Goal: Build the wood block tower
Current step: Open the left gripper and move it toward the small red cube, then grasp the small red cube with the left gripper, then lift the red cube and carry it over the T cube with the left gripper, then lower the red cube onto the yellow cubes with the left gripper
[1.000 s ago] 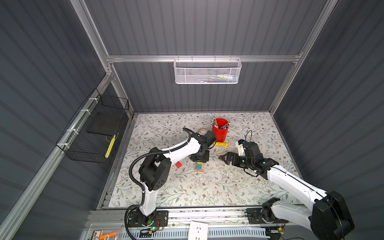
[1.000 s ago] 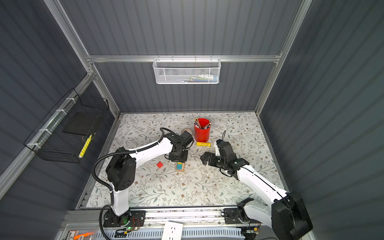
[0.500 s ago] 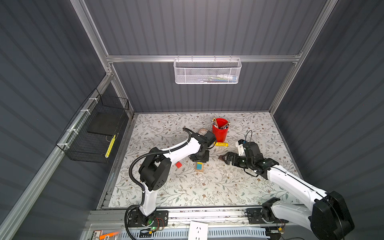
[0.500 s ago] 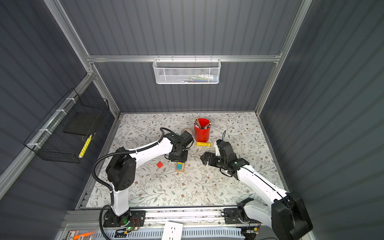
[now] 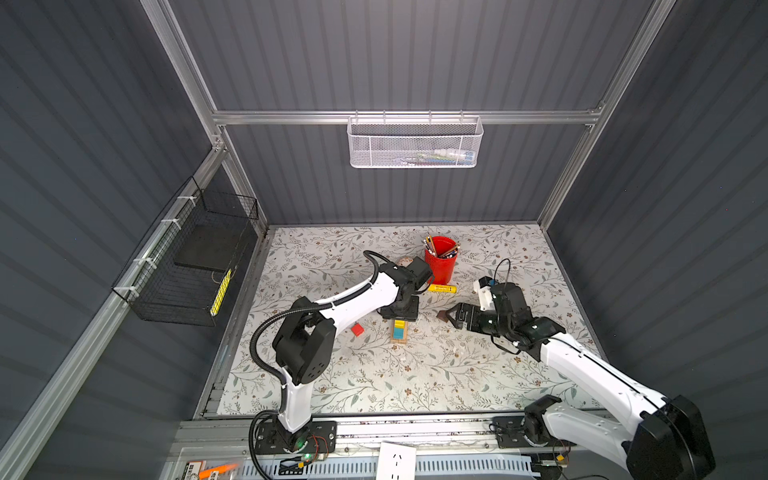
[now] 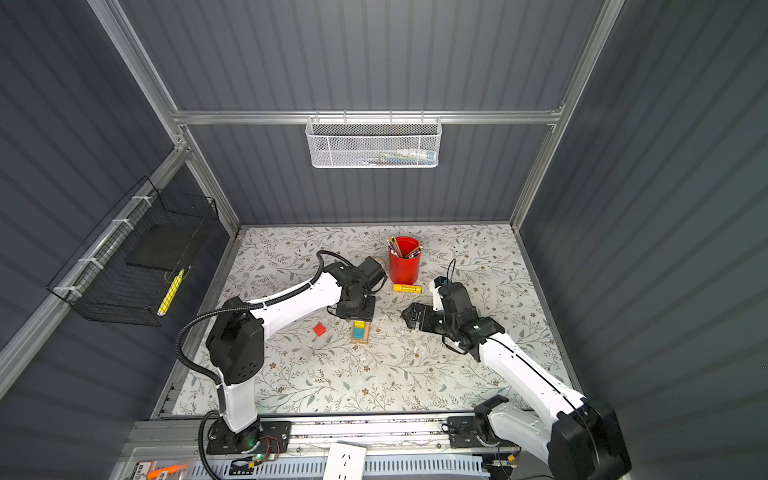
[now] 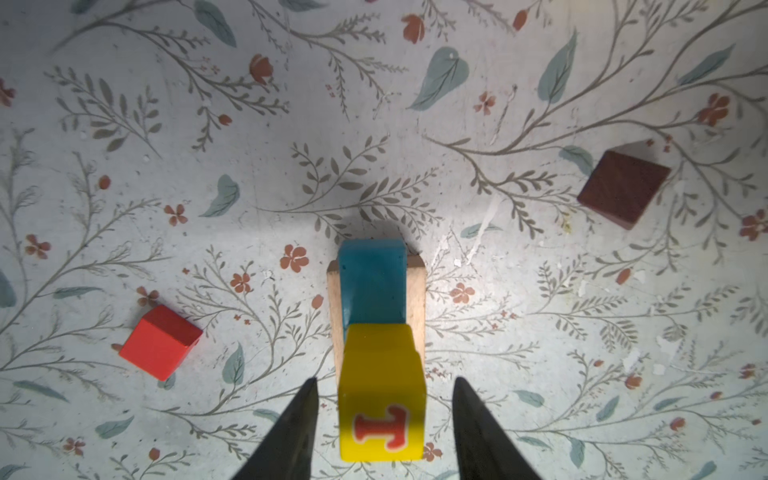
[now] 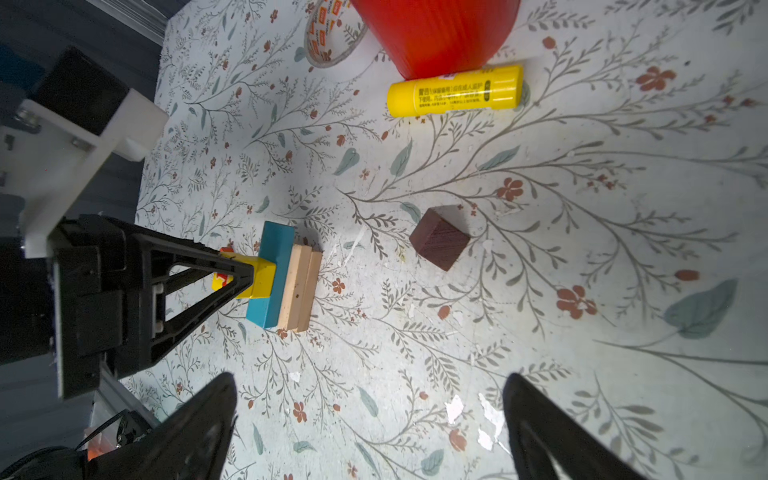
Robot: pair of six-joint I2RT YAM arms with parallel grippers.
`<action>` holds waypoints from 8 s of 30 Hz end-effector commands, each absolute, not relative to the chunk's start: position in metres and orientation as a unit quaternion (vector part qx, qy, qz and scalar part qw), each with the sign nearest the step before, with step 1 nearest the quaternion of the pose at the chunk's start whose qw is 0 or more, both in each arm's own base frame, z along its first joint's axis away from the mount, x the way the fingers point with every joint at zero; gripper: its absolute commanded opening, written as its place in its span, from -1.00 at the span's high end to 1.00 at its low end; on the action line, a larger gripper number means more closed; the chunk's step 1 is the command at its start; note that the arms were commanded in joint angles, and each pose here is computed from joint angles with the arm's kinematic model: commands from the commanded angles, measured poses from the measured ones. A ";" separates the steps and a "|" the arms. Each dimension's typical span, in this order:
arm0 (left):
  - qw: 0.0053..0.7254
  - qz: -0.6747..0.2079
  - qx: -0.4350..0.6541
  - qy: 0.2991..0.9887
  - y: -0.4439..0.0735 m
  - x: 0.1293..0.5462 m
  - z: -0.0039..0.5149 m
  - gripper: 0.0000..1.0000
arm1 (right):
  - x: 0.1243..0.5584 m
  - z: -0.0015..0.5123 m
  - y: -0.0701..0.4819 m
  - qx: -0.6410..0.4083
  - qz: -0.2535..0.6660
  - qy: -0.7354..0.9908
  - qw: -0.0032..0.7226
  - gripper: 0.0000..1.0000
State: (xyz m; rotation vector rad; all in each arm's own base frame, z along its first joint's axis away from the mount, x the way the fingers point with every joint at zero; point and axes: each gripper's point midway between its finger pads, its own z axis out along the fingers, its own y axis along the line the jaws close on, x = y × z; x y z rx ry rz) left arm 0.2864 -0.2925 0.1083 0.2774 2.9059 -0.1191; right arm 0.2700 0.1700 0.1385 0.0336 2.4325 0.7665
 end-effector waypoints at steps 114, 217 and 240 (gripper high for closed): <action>0.154 0.007 -0.025 0.988 -0.207 0.271 0.143 0.61 | 0.257 0.166 0.241 -0.130 0.301 0.894 0.304 -0.98; 0.103 -0.014 0.084 0.991 -0.287 0.268 0.111 0.32 | 0.265 0.148 0.199 -0.053 0.313 0.896 0.311 -0.98; 0.093 -0.001 0.100 0.991 -0.288 0.269 0.098 0.15 | 0.266 0.146 0.197 -0.049 0.311 0.898 0.309 -0.98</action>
